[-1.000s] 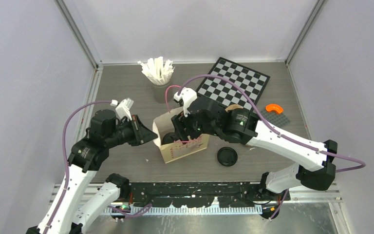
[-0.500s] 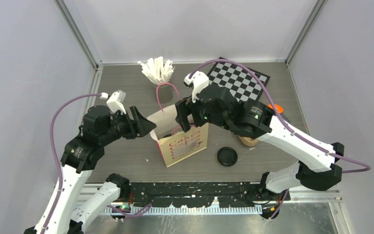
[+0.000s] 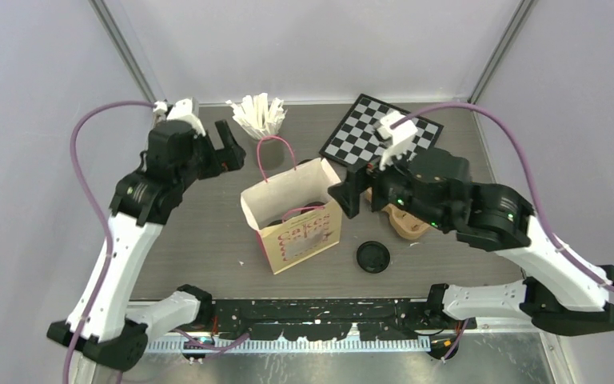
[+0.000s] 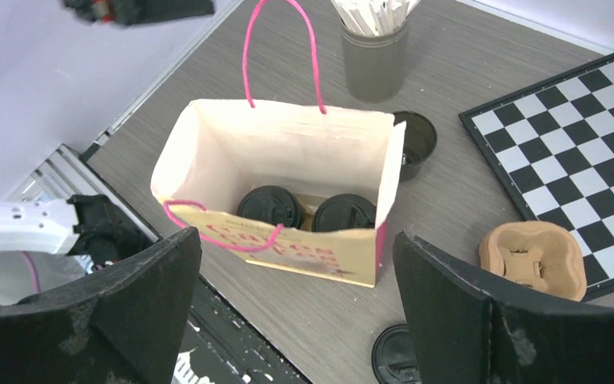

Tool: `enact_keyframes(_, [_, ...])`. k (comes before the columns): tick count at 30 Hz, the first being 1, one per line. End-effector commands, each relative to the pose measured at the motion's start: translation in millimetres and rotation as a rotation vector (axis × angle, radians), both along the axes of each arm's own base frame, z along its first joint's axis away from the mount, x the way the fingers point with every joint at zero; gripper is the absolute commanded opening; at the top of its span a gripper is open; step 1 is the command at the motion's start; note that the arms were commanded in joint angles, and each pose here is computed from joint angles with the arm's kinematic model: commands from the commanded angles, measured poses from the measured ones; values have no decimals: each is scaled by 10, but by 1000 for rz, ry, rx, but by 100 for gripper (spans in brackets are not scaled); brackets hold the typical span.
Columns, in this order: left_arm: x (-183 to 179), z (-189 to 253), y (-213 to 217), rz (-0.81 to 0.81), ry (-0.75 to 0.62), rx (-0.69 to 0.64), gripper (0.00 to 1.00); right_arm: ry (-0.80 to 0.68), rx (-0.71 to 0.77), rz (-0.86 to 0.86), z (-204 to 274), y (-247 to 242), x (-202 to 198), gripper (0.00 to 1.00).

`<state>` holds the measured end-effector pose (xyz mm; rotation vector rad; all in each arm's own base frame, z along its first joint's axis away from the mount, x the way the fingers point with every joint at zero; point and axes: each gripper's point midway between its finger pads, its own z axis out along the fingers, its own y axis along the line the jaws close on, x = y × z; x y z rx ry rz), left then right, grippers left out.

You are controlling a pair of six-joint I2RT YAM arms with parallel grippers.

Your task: Pack the takeout coffee

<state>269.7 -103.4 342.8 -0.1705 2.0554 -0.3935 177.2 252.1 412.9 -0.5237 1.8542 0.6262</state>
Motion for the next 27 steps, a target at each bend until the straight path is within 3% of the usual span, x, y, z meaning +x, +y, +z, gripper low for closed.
enact_keyframes(1, [529, 234, 237, 156, -76, 32, 97, 27, 106, 10, 57, -158, -154, 92])
enact_keyframes(6, [1205, 135, 346, 259, -58, -157, 81, 15, 129, 9, 62, -414, -271, 92])
enact_keyframes(12, [1948, -36, 325, 262, -100, -177, 72, -11, 60, -66, 23, -622, -200, 92])
enact_keyframes(16, [2313, -156, 339, 261, -107, -200, 61, -25, 73, -126, 136, -620, -95, 92])
enact_keyframes(27, [2771, -383, 485, 282, -121, -184, 41, -27, 35, -152, 109, -414, 60, 92])
